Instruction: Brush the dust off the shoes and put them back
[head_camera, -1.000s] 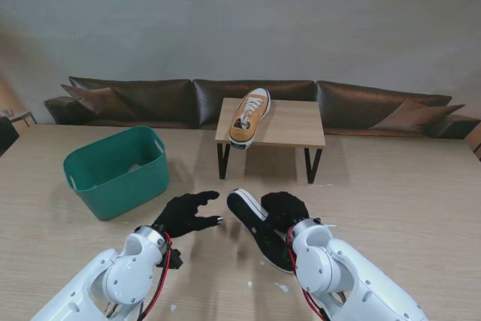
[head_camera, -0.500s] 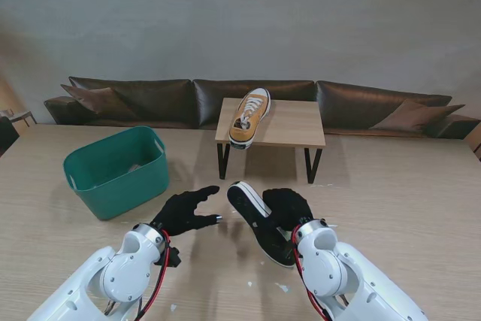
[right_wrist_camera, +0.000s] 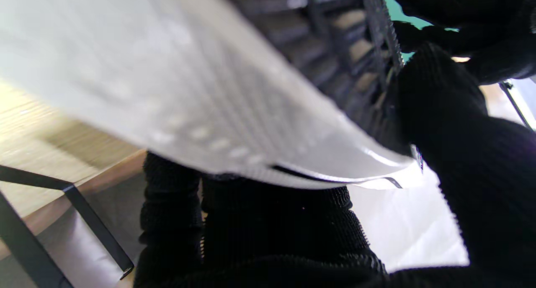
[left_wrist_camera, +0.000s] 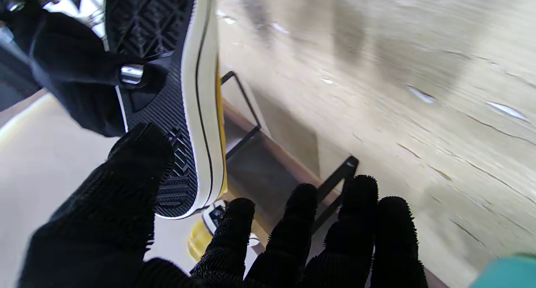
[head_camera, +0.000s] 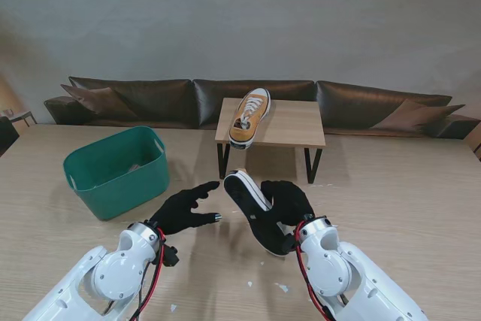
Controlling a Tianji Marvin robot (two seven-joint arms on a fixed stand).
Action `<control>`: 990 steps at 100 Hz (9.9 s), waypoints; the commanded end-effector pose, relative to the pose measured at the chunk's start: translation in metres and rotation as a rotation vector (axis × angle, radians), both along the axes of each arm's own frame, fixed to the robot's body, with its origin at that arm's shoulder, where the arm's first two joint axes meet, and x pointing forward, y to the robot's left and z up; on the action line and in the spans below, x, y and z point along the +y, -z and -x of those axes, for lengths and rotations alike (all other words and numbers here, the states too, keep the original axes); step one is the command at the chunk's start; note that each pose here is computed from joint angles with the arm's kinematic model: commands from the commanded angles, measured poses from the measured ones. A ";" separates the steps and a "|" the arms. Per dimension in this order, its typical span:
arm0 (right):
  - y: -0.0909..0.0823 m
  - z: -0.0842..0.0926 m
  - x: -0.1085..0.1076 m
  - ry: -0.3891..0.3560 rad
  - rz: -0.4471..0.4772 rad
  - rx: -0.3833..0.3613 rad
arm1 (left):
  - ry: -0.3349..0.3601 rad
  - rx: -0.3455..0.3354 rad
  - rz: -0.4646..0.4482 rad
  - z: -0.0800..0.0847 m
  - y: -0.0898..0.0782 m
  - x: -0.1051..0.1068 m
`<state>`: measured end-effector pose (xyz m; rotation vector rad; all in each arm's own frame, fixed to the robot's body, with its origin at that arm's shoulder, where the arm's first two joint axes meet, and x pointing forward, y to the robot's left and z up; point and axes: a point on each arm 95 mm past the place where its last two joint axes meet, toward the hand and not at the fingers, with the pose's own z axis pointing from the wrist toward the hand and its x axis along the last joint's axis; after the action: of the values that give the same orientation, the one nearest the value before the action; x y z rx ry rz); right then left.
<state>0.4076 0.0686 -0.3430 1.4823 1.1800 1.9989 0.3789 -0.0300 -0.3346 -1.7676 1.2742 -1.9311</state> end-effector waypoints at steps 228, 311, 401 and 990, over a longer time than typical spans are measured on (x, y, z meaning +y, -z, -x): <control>0.011 0.009 -0.021 -0.004 -0.270 0.185 | 0.295 -0.117 0.280 -0.063 -0.045 -0.094; 0.012 -0.013 -0.064 0.187 -0.271 0.111 | 0.390 -0.394 -0.063 -0.078 0.005 -0.104; 0.010 -0.015 -0.073 0.247 -0.343 0.133 | 0.370 -0.289 -0.278 -0.040 0.057 -0.064; -0.161 -0.069 -0.017 -0.167 0.759 -0.679 | -0.007 -0.080 -0.323 -0.010 0.029 0.035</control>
<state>0.4689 0.0546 -0.1922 0.3284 1.5115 1.6410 0.3878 0.0071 -0.3652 -1.5092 1.4273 -1.6693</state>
